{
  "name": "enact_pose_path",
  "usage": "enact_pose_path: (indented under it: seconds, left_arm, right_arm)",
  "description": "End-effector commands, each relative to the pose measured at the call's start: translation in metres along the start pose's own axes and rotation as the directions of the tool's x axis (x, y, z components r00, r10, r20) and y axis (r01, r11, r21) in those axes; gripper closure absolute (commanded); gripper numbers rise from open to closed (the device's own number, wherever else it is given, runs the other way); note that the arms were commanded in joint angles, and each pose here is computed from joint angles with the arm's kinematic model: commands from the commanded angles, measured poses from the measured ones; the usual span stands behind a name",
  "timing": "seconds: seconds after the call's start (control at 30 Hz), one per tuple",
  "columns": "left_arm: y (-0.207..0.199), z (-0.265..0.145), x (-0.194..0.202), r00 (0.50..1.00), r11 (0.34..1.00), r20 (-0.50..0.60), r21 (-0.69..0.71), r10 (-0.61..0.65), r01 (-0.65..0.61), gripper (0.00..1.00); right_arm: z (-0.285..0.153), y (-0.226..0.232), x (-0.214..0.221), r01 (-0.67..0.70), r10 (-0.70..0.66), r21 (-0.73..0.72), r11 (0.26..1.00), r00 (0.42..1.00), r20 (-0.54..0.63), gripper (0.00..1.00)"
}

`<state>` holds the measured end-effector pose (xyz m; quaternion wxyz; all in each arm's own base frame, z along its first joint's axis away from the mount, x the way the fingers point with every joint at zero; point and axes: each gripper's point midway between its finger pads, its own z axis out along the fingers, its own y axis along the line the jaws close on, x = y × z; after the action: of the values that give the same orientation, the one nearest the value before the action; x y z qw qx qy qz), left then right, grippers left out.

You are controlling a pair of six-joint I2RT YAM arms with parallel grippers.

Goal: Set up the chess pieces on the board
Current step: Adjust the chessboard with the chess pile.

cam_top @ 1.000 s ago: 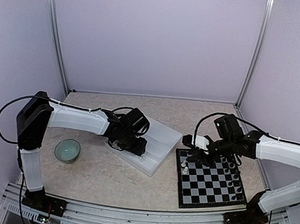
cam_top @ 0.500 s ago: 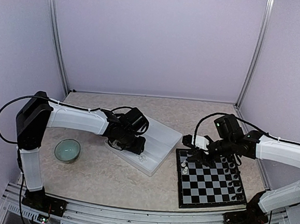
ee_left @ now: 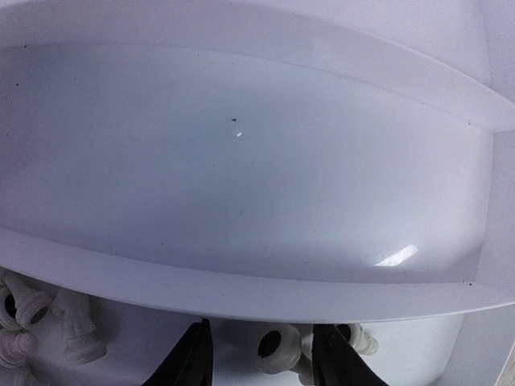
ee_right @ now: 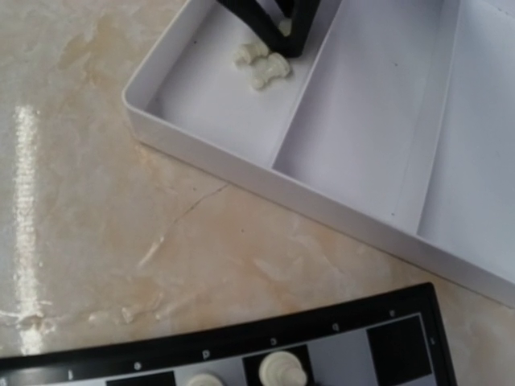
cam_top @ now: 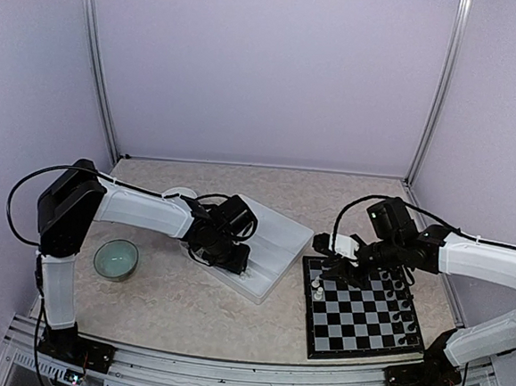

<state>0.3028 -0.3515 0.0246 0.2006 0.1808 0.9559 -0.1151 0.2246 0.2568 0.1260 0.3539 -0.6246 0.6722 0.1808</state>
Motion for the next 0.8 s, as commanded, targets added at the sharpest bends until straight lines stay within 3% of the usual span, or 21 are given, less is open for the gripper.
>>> enact_pose_path:
  seconds: [0.0, 0.3, 0.43, 0.6, 0.77]
  left_arm:
    - [0.004, 0.012, 0.008, 0.999, 1.000, -0.026, 0.000, -0.023, 0.023, 0.59]
    - [0.001, 0.018, 0.020, 0.992, 0.995, -0.095, 0.044, -0.082, 0.086, 0.68]
    - [-0.001, 0.005, 0.021, 0.990, 0.992, -0.099, 0.062, -0.100, 0.106, 0.57]
    - [0.004, -0.019, 0.006, 0.997, 0.998, -0.062, 0.050, 0.035, -0.032, 0.53]
    - [0.001, -0.043, -0.005, 0.975, 0.974, -0.053, 0.073, 0.217, -0.213, 0.53]
  right_arm:
    - [0.002, 0.001, 0.001, 0.000, 0.000, -0.012, 1.000, 1.000, 0.004, 0.71]
    - [0.004, 0.002, -0.005, -0.025, 0.025, -0.046, 0.999, 1.000, 0.008, 0.71]
    - [0.001, 0.003, -0.007, -0.025, 0.026, -0.055, 0.998, 1.000, 0.012, 0.71]
    - [0.000, 0.005, -0.009, -0.042, 0.042, -0.085, 0.995, 0.999, -0.011, 0.71]
    - [-0.002, 0.007, -0.013, -0.053, 0.051, -0.114, 0.992, 0.999, -0.018, 0.71]
